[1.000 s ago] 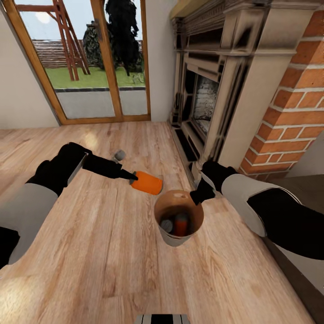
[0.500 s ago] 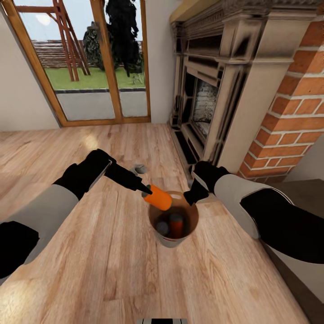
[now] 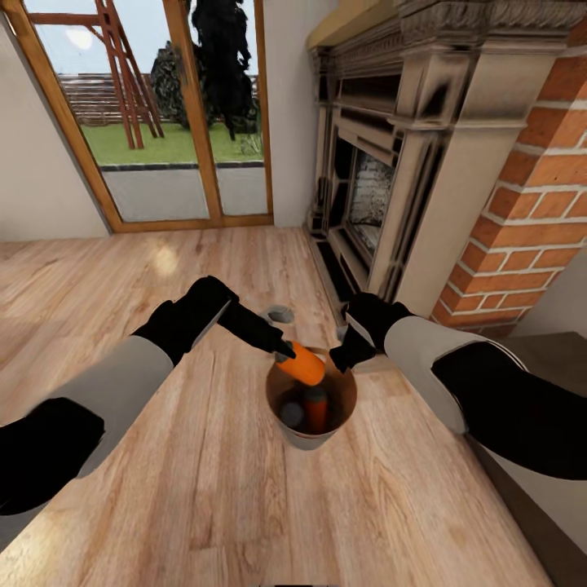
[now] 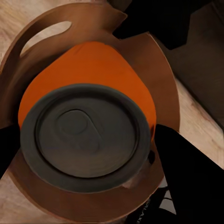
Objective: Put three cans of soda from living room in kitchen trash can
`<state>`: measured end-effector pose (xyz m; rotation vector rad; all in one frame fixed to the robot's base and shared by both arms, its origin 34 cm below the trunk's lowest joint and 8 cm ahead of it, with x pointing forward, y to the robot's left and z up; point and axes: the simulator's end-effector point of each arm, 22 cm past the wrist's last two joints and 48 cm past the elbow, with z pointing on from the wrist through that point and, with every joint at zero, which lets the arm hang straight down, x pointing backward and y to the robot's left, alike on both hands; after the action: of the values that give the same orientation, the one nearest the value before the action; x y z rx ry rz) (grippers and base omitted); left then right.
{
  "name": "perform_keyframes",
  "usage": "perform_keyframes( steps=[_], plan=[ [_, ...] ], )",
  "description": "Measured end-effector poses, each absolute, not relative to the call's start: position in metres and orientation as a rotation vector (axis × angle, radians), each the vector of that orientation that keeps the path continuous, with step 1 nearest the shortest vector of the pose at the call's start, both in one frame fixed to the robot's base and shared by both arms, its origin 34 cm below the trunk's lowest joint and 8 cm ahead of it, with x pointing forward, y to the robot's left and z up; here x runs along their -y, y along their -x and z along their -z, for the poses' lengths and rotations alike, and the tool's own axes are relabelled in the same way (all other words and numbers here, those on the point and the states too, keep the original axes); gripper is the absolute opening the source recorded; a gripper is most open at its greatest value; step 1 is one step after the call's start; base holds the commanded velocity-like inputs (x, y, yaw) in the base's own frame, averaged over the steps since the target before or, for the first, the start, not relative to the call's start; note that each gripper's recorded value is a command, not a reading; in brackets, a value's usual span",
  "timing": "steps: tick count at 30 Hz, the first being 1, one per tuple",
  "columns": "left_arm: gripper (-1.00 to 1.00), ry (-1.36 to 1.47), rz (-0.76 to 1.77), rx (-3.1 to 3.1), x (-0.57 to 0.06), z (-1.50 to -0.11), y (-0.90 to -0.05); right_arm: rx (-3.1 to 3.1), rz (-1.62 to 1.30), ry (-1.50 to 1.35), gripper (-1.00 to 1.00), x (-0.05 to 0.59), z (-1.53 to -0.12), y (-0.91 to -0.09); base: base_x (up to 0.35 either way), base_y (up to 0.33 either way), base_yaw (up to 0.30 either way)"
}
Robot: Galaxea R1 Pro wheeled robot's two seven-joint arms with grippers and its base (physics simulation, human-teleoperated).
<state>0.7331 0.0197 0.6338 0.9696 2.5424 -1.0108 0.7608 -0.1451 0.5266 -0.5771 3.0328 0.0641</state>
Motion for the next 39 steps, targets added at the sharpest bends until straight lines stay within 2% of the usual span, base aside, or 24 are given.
perform_keyframes(
  steps=[20,39],
  plan=[
    [-1.0,-1.014,0.804,-2.671,-0.014,-0.586,-0.725,-3.033,-0.083,0.569,-1.0,0.142,-0.529,-0.761,0.0,0.0,0.0],
    [-1.0,-1.091,0.808,-2.675,0.018,-0.58,-0.707,-3.017,-0.098,0.568,-1.0,0.138,-0.533,-0.765,0.0,0.0,0.0]
  ],
)
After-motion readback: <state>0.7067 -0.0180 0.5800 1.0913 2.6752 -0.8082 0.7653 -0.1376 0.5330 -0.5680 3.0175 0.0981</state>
